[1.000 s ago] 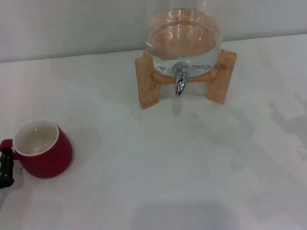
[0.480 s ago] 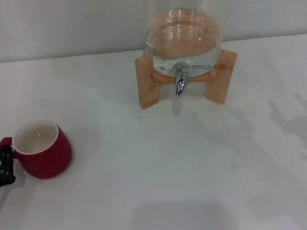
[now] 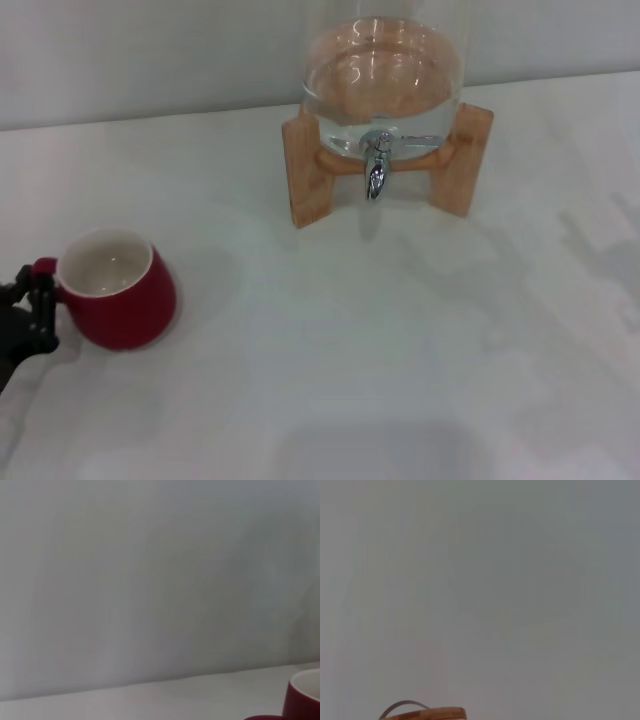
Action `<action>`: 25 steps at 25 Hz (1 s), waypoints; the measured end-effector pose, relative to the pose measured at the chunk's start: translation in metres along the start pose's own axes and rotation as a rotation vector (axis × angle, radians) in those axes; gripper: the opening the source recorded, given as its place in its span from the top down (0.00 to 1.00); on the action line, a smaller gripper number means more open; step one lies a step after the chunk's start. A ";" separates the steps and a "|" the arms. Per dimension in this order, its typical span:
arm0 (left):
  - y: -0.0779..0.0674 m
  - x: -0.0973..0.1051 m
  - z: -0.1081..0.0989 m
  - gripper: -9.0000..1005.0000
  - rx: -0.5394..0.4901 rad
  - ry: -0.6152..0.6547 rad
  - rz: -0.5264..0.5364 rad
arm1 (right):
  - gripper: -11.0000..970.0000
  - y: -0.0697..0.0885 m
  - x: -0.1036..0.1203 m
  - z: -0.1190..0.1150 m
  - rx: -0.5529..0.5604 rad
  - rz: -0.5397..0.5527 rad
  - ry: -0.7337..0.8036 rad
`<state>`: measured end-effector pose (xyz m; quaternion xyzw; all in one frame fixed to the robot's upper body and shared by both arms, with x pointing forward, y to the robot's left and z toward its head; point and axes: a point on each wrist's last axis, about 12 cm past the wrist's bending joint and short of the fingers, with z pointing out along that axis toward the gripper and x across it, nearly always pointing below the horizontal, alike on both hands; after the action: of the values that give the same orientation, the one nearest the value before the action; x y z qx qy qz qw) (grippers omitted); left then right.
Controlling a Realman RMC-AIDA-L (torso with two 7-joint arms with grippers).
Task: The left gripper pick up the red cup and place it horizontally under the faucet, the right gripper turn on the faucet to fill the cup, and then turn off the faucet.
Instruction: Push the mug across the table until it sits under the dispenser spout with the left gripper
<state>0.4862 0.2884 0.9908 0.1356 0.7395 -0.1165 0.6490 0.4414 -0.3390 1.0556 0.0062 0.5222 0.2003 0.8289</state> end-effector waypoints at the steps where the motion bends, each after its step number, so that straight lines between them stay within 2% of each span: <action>1: -0.001 -0.001 0.003 0.87 0.008 0.001 0.004 | 0.13 0.000 0.000 0.000 -0.001 0.001 0.000; 10: -0.011 -0.017 0.045 0.87 0.105 0.038 0.076 | 0.13 0.001 0.001 0.002 -0.010 0.010 0.002; 16: -0.019 -0.027 0.064 0.87 0.158 0.038 0.116 | 0.13 0.002 0.002 0.001 -0.018 0.013 0.008; 23: -0.035 -0.037 0.081 0.87 0.229 0.031 0.151 | 0.13 0.003 0.002 0.002 -0.025 0.015 0.013; 25: -0.047 -0.039 0.087 0.87 0.280 0.041 0.180 | 0.13 0.004 0.002 0.002 -0.029 0.017 0.014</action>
<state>0.5549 0.2123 1.0177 0.2927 0.7140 -0.1567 0.6163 0.4427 -0.3345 1.0552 -0.0027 0.5250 0.2146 0.8236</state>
